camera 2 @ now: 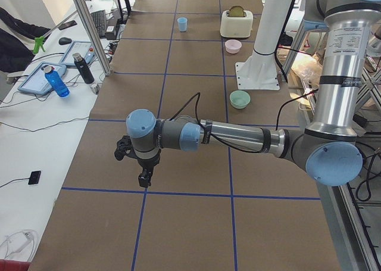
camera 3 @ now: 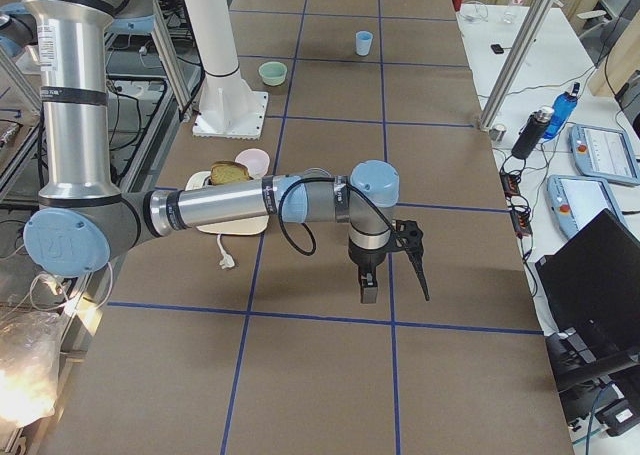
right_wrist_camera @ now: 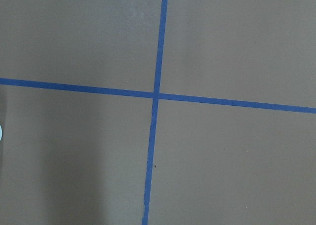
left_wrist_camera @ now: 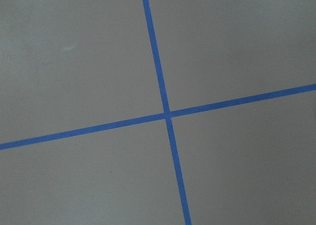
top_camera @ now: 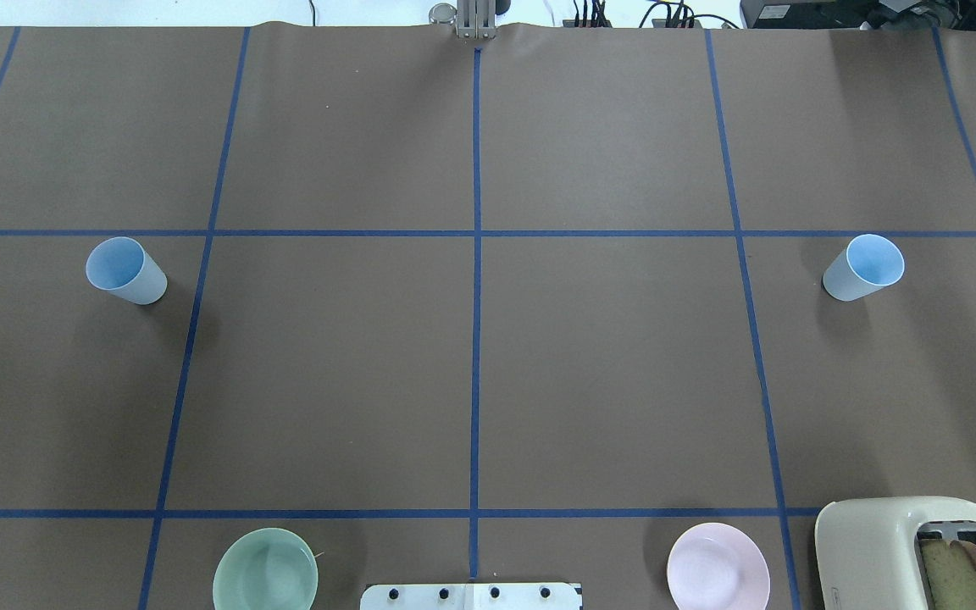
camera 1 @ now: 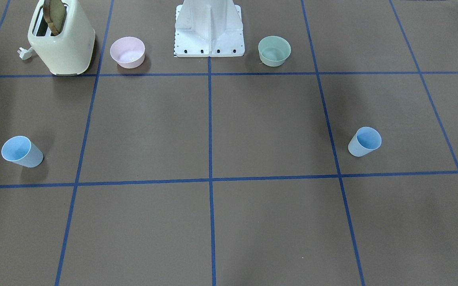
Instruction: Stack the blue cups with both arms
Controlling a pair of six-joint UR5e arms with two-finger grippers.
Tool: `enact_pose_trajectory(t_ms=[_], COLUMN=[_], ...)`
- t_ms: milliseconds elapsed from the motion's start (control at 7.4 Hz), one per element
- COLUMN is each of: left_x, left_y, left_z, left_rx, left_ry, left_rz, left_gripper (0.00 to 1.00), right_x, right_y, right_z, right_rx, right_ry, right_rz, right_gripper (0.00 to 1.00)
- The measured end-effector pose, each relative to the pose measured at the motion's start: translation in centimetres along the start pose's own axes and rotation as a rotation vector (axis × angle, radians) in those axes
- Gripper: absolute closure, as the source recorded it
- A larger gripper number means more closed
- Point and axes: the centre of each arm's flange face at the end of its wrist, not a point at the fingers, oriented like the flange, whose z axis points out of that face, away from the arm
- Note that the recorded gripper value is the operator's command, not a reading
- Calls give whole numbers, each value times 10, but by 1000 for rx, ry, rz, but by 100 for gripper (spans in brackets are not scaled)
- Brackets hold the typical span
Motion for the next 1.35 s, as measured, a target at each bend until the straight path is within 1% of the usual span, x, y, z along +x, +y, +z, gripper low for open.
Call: enact_pose_trajectory(t_ms=[135,270,405,541,676,946,1081,1351], left_x=[1,2,3,3,5,8,7,14], left_y=[-4,-7,-10,-11,-13,-20,-21,-29], left_z=[-3,-5,-7,-8,-11,-16,-16,-22], left_rx=[5,10,22,46,75,155,177,218], left_ry=[-10,-23,-33,-40,-45,-62,-66,-58], left_rz=[5,11,23,44,69,138,154,181], left_gripper=[2,2,2,2,2,2,2,2], right_x=[-2,-5,-9,-12,-14,-19,-20,-25], right_y=[-1,-5,-11,-14,-17,-22,-23,-24], right_z=[-2,-6,-13,-17,-20,-26,-28,-33], right_rx=[5,24,62,104,133,164,187,259], right_ry=[1,3,6,9,10,9,11,8], right_rz=[-1,-11,-37,-67,-87,-106,-129,-171], right_gripper=[0,0,0,0,0,0,0,0])
